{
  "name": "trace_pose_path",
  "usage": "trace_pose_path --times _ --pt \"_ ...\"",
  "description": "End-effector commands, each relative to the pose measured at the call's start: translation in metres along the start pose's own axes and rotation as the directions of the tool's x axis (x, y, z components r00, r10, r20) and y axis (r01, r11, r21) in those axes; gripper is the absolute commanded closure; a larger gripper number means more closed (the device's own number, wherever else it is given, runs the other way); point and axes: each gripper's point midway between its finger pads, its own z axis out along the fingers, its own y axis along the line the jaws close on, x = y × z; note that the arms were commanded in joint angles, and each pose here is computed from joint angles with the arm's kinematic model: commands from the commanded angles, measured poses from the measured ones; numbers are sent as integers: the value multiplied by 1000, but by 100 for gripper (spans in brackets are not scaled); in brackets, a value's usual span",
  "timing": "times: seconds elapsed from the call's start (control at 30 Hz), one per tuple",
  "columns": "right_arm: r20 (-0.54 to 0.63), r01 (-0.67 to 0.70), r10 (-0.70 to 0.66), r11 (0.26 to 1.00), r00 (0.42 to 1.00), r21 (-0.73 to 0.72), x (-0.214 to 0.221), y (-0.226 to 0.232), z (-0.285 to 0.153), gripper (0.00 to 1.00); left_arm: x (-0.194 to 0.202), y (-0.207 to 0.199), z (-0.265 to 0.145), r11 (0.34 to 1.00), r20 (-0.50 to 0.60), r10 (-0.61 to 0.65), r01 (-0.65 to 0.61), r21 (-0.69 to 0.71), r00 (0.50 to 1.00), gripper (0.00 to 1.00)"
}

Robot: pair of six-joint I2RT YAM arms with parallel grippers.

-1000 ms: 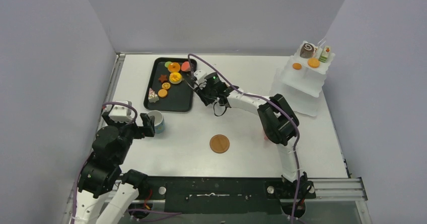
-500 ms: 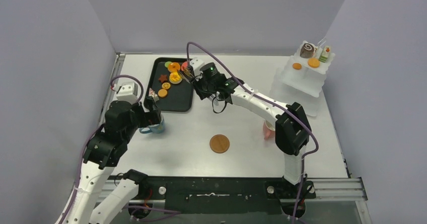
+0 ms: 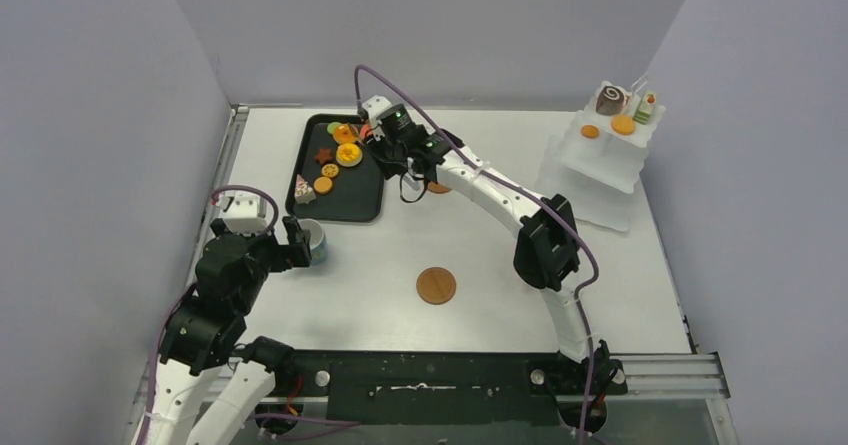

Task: Serve the afternoon tea
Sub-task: Pick up the desert from the tray.

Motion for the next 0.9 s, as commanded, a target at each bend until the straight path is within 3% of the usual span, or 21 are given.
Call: trace_pose_path --times 0.0,0.53,0.87 --pt "-6 12 -11 1000 1000 21 -4 2 15 58 -20 1 -1 1000 93 13 -14 1 996 8" --pt "-50 107 -112 990 992 -97 19 25 50 58 -20 4 -3 1000 104 26 -25 -9 994 8" --pt "-54 111 -116 990 992 -84 22 25 66 56 -19 3 -2 1000 102 27 -26 -7 994 8"
